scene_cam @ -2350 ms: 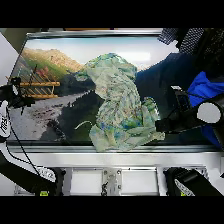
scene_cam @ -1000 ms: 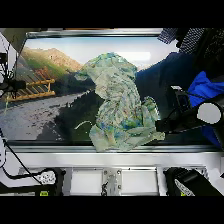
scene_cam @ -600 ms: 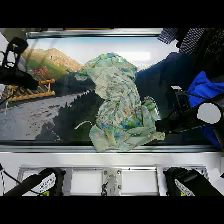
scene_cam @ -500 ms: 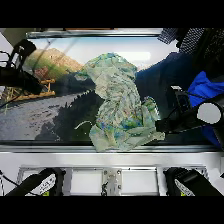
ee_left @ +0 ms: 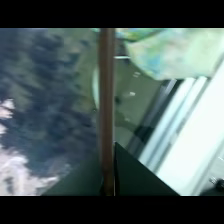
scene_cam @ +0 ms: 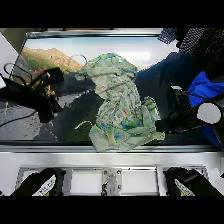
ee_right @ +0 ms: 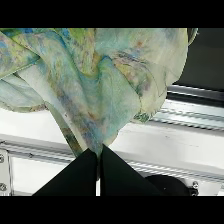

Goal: Fold the clothes and pants, and hang the long-sleeved shirts on hangers.

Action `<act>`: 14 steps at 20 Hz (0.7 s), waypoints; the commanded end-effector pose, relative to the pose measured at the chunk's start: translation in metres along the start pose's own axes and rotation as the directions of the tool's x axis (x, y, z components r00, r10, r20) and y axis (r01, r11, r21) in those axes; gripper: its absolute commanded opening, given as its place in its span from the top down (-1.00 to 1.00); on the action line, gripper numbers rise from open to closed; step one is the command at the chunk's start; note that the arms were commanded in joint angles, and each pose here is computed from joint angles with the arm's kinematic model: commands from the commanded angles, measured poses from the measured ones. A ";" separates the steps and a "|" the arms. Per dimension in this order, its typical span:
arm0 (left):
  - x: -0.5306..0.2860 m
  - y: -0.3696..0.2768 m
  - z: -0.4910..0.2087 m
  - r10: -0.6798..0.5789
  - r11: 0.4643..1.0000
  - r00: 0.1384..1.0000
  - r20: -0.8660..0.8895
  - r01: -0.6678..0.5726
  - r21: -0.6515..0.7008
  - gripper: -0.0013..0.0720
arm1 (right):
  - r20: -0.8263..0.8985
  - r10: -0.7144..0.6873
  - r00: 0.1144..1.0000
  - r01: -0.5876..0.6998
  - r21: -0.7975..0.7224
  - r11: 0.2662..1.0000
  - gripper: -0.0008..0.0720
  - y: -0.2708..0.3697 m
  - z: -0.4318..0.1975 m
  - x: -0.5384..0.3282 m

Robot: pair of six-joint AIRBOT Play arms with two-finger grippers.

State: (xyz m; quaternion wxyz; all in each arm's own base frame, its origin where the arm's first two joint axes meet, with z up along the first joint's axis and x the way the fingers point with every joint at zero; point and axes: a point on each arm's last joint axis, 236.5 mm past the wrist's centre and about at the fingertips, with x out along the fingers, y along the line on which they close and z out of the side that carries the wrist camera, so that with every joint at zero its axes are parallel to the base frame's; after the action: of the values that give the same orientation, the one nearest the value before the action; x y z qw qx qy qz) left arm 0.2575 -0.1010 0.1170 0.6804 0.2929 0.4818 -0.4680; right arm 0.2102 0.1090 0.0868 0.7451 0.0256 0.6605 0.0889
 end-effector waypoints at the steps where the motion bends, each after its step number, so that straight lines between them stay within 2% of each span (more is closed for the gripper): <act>1: 0.030 -0.056 -0.018 -0.140 0.989 0.990 -0.007 0.140 0.051 0.95 | -0.001 0.000 1.000 0.000 0.000 1.000 0.94 0.000 0.000 0.000; 4: 0.051 -0.090 -0.032 -0.213 0.975 0.977 0.018 0.211 0.072 0.95 | 0.000 0.000 1.000 0.000 0.000 1.000 0.94 0.000 0.000 0.000; 11: 0.092 -0.113 -0.063 -0.254 0.963 0.967 0.001 0.253 0.095 0.95 | -0.001 0.000 1.000 0.000 0.000 1.000 0.94 0.000 0.000 0.000; 14: 0.111 -0.123 -0.066 -0.315 0.942 0.948 -0.040 0.317 0.106 0.95 | 0.000 0.000 1.000 0.000 0.000 1.000 0.94 0.000 0.000 0.000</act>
State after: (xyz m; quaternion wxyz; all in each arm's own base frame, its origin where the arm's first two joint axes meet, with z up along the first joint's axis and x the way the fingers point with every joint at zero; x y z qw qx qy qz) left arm 0.1384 -0.1267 0.0138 0.5946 0.2537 0.4983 -0.5777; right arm 0.2102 0.1090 0.0868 0.7451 0.0256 0.6605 0.0889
